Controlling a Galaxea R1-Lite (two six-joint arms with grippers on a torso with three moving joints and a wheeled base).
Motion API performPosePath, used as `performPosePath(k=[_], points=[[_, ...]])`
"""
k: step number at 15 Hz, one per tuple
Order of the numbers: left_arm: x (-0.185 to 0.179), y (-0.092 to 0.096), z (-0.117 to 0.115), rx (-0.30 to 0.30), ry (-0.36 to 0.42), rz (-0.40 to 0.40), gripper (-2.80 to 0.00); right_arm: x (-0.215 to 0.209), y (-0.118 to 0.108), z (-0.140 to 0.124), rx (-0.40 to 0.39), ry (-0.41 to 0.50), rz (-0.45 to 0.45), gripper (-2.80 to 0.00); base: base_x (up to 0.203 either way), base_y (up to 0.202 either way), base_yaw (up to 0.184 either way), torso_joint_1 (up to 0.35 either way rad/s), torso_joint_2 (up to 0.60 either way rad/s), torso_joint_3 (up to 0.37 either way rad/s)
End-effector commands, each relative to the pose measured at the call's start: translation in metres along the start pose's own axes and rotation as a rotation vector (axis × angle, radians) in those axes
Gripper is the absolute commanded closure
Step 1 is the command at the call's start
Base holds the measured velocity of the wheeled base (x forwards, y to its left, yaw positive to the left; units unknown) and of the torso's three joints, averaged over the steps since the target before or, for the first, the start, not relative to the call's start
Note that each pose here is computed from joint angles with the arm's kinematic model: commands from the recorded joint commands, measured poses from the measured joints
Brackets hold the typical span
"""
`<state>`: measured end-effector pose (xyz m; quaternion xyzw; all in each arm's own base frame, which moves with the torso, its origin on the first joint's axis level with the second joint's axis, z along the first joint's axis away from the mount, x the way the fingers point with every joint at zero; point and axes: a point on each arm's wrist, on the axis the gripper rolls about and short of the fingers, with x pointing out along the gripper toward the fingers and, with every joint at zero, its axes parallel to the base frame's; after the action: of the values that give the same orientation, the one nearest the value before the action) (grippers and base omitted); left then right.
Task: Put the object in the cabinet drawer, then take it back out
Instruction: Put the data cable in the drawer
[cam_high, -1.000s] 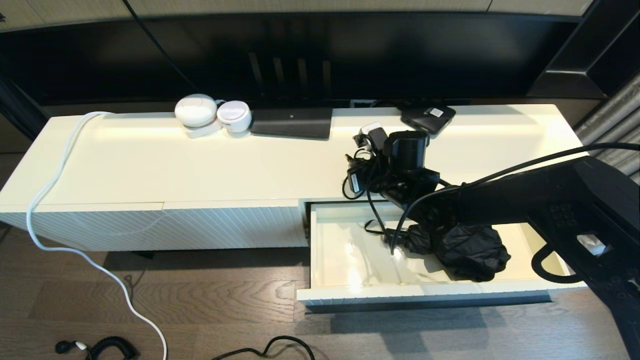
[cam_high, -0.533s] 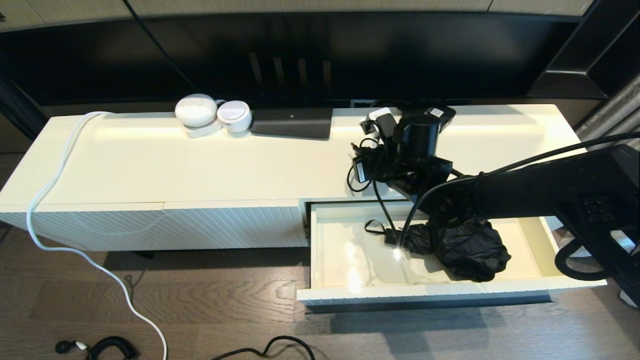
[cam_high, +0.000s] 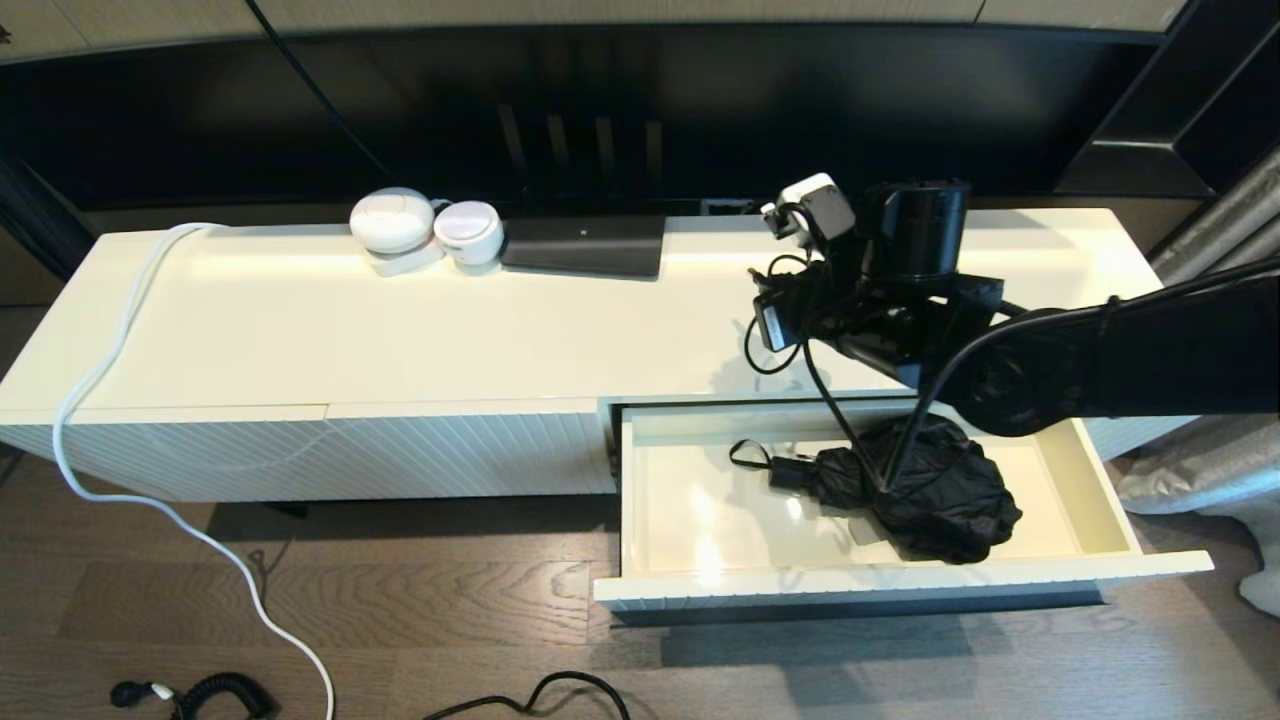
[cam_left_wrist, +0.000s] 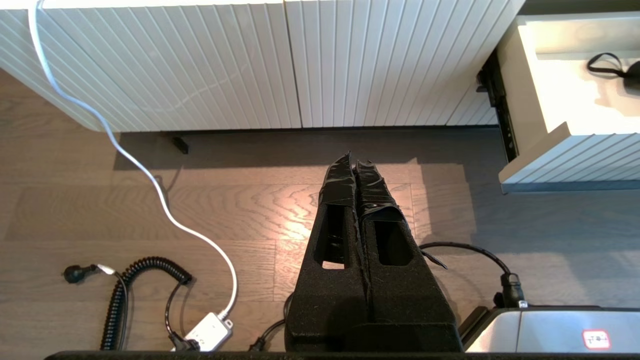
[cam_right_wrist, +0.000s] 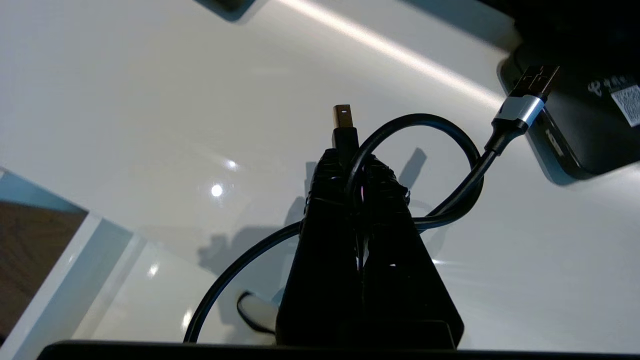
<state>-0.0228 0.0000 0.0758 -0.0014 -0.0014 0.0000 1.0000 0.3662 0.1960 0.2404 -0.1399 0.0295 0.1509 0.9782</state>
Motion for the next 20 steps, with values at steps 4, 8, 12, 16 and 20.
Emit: performPosePath(k=[4,8,12,16,20], points=[[0.0,0.0,0.0,0.0,0.0,0.0,0.0,-0.086,-0.04,0.008,-0.023,0.183,-0.018,0.0,0.0,0.0,0.0,0.0,0.0,0.0],[0.0,0.0,0.0,0.0,0.0,0.0,0.0,-0.121,-0.066,-0.012,-0.019,0.314,-0.071,0.0,0.0,0.0,0.0,0.0,0.0,0.0],[0.0,0.0,0.0,0.0,0.0,0.0,0.0,-0.147,-0.072,-0.037,-0.002,0.402,-0.093,0.0,0.0,0.0,0.0,0.0,0.0,0.0],[0.0,0.0,0.0,0.0,0.001,0.0,0.0,-0.159,-0.073,-0.064,0.025,0.487,-0.107,0.0,0.0,0.0,0.0,0.0,0.0,0.0],[0.0,0.0,0.0,0.0,0.001,0.0,0.0,-0.15,-0.071,-0.091,0.119,0.581,-0.129,0.0,0.0,0.0,0.0,0.0,0.0,0.0]])
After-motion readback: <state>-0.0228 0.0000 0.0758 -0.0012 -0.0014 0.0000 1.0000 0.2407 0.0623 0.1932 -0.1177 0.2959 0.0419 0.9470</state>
